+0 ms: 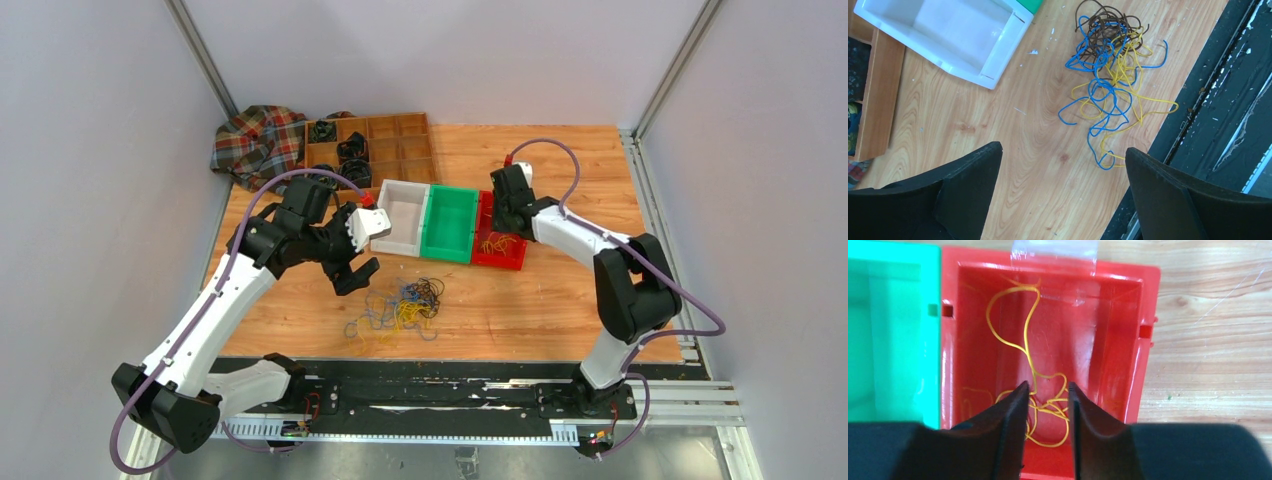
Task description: Untangle the cables
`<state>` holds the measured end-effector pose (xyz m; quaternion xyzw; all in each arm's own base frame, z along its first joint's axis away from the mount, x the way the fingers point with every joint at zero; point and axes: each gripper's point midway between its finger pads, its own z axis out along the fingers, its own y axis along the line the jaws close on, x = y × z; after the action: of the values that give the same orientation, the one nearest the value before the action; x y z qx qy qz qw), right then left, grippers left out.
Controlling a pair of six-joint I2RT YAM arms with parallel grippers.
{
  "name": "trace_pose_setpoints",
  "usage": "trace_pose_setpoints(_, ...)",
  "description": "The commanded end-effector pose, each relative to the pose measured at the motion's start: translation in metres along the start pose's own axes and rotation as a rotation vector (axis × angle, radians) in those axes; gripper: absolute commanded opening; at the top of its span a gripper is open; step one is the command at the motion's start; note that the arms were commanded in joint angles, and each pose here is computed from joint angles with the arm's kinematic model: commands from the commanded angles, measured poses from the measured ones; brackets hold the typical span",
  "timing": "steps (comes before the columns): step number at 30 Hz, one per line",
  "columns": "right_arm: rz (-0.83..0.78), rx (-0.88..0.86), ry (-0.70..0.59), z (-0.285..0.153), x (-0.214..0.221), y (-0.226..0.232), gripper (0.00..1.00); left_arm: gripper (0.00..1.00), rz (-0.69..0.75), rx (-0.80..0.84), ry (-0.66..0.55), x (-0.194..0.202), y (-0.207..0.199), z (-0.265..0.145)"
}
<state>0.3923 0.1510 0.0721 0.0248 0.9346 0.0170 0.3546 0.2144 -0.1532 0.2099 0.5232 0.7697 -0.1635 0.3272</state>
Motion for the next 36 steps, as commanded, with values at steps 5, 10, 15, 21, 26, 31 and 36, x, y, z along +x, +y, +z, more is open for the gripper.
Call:
trace_pose_setpoints(5, -0.017, -0.009, -0.165, -0.031, -0.060, 0.006, 0.49, 0.99, 0.014, -0.016, -0.035, -0.012, 0.006, -0.004)
trace_pose_setpoints(10, 0.022, -0.089, -0.218, -0.051, -0.067, 0.018, 0.47, 1.00, 0.008, -0.013, -0.034, -0.013, 0.007, -0.003)
trace_pose_setpoints(15, -0.047, -0.298, -0.266, -0.078, -0.035, 0.076, 0.48, 0.99, 0.012, -0.002, -0.017, -0.007, 0.006, 0.002)
trace_pose_setpoints(21, -0.196, -0.581, -0.178, -0.109, 0.039, 0.158, 0.48, 0.98, 0.032, -0.017, -0.013, 0.002, 0.002, 0.000)
trace_pose_setpoints(26, -0.320, -0.771, -0.105, -0.121, 0.080, 0.202, 0.48, 0.98, 0.058, -0.031, -0.015, 0.011, -0.002, -0.002)
trace_pose_setpoints(31, -0.373, -0.852, -0.006, -0.116, 0.101, 0.218, 0.47, 0.98, 0.072, -0.057, -0.029, 0.018, -0.004, -0.002)
trace_pose_setpoints(36, -0.375, -0.807, 0.073, -0.103, 0.114, 0.216, 0.35, 0.98, 0.105, -0.072, -0.038, 0.028, -0.006, 0.002)
